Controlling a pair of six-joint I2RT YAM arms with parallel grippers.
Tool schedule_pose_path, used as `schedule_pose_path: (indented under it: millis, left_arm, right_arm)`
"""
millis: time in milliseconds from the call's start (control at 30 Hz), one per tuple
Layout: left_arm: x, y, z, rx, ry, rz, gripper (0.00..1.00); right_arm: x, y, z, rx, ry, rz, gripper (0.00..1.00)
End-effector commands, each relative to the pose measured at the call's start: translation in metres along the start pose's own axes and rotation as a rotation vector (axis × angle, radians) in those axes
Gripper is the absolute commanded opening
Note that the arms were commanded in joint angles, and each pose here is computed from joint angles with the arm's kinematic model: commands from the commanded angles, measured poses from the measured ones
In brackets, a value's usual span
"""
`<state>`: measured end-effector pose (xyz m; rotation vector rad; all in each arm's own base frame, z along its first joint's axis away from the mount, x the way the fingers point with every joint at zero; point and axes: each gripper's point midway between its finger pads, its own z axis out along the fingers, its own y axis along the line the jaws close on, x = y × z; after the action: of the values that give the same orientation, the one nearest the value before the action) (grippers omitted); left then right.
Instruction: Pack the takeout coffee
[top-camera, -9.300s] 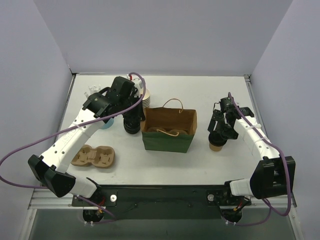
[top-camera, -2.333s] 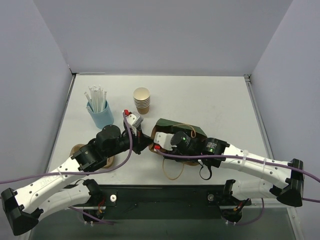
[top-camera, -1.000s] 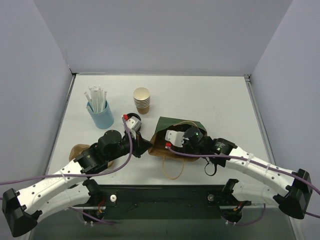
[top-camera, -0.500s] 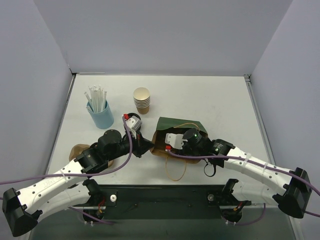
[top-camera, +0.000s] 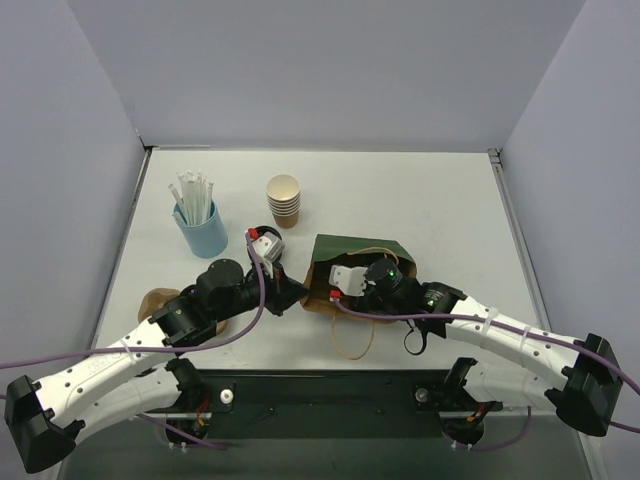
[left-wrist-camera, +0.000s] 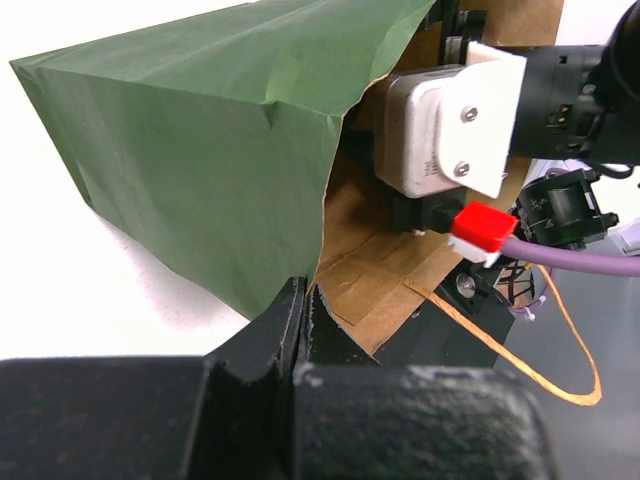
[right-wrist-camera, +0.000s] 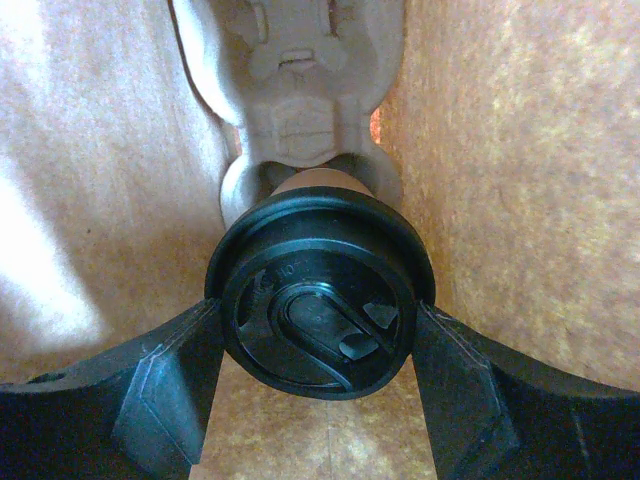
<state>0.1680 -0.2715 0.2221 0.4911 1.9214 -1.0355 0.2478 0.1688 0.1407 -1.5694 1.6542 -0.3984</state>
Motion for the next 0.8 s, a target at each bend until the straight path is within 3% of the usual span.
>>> schedule_pose_path:
  millis: [0, 767]
  left_arm:
    - [-0.013, -0.015, -0.002, 0.058, -0.033, -0.009, 0.0]
    - [-0.001, -0.012, -0.006, 0.052, -0.022, -0.08, 0.0]
  right_arm:
    - [0.006, -0.007, 0.006, 0.057, 0.026, -0.002, 0.41]
    - [-0.013, -0.031, 0.024, 0.194, -0.039, 0.053, 0.41]
